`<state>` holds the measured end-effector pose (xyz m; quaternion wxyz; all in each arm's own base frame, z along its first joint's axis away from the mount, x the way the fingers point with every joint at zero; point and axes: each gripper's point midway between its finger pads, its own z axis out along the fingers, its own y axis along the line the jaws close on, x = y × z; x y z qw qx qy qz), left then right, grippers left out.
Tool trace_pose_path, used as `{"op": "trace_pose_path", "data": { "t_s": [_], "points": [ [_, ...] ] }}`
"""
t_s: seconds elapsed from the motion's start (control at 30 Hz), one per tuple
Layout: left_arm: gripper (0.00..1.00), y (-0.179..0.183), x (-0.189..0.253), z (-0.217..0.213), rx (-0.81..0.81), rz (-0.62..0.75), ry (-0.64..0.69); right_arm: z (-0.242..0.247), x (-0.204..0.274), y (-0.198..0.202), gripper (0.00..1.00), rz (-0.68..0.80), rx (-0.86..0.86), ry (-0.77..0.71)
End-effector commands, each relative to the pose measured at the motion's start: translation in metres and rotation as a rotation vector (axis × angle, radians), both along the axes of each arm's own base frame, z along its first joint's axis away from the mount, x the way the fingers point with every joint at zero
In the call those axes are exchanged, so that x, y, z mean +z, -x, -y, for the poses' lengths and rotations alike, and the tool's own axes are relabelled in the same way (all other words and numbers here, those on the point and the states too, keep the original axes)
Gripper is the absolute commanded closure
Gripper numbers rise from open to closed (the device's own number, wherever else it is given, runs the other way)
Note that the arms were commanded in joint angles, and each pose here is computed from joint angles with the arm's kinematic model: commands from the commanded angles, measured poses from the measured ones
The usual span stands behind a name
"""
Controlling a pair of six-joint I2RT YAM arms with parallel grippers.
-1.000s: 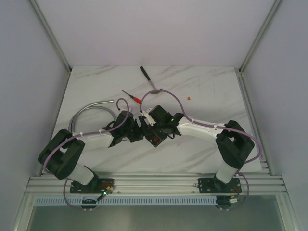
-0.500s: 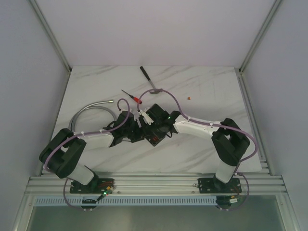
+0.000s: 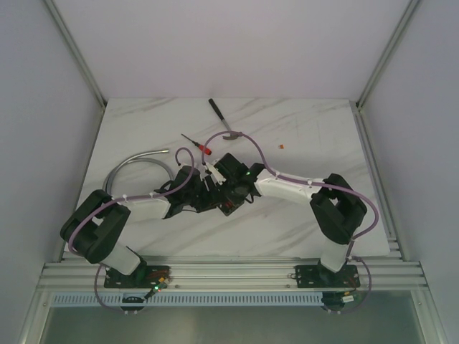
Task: Snap on the fuse box
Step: Install the fuse at the fuse box base.
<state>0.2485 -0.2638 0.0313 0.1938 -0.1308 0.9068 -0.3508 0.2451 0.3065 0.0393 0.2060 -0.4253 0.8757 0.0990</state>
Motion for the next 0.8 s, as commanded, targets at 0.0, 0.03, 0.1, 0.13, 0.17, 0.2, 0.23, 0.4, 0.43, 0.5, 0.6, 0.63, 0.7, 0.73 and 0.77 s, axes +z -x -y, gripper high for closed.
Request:
{"op": "trace_pose_path", "data": {
  "t_s": [0.0,0.03,0.1,0.13,0.17,0.2,0.23,0.4,0.43,0.5,0.6,0.63,0.7,0.73,0.77],
  "points": [
    [0.36,0.005,-0.004,0.006,-0.025,-0.005,0.016,0.053,-0.094,0.047,1.00,-0.207,-0.001,0.265],
    [0.37,0.006,-0.005,0.006,-0.026,-0.006,0.017,0.051,-0.091,0.046,1.00,-0.202,-0.002,0.254],
    [0.38,0.006,-0.004,0.007,-0.028,-0.007,0.021,0.044,-0.080,0.043,1.00,-0.183,0.002,0.212],
    [0.38,0.006,-0.003,0.007,-0.031,-0.006,0.024,0.040,-0.073,0.041,0.99,-0.171,0.005,0.188],
    [0.38,0.006,-0.002,0.008,-0.033,-0.003,0.027,0.037,-0.065,0.039,0.98,-0.156,0.005,0.167],
    [0.38,0.006,-0.001,0.008,-0.032,-0.001,0.031,0.035,-0.058,0.037,0.96,-0.141,0.005,0.151],
    [0.39,0.006,0.001,0.008,-0.032,0.004,0.033,0.033,-0.050,0.034,0.95,-0.121,0.000,0.133],
    [0.38,0.005,0.007,0.006,-0.022,0.025,0.035,0.025,-0.011,0.024,0.86,-0.047,-0.014,0.039],
    [0.38,0.005,0.007,0.005,-0.018,0.029,0.033,0.024,-0.003,0.022,0.85,-0.034,-0.018,0.018],
    [0.38,0.004,0.008,0.003,-0.014,0.031,0.027,0.021,0.012,0.017,0.82,-0.009,-0.027,-0.024],
    [0.37,0.003,0.008,0.000,0.000,0.036,0.011,0.020,0.027,0.012,0.77,0.016,-0.044,-0.079],
    [0.37,0.003,0.008,-0.001,0.003,0.039,0.007,0.019,0.029,0.010,0.77,0.016,-0.048,-0.090],
    [0.36,0.001,0.009,-0.003,0.009,0.044,0.000,0.018,0.031,0.008,0.76,0.010,-0.058,-0.109],
    [0.36,0.001,0.010,-0.004,0.011,0.045,-0.002,0.017,0.031,0.008,0.76,0.009,-0.061,-0.119],
    [0.35,0.001,0.010,-0.005,0.012,0.048,-0.006,0.016,0.032,0.006,0.76,0.006,-0.065,-0.130]
  ]
}}
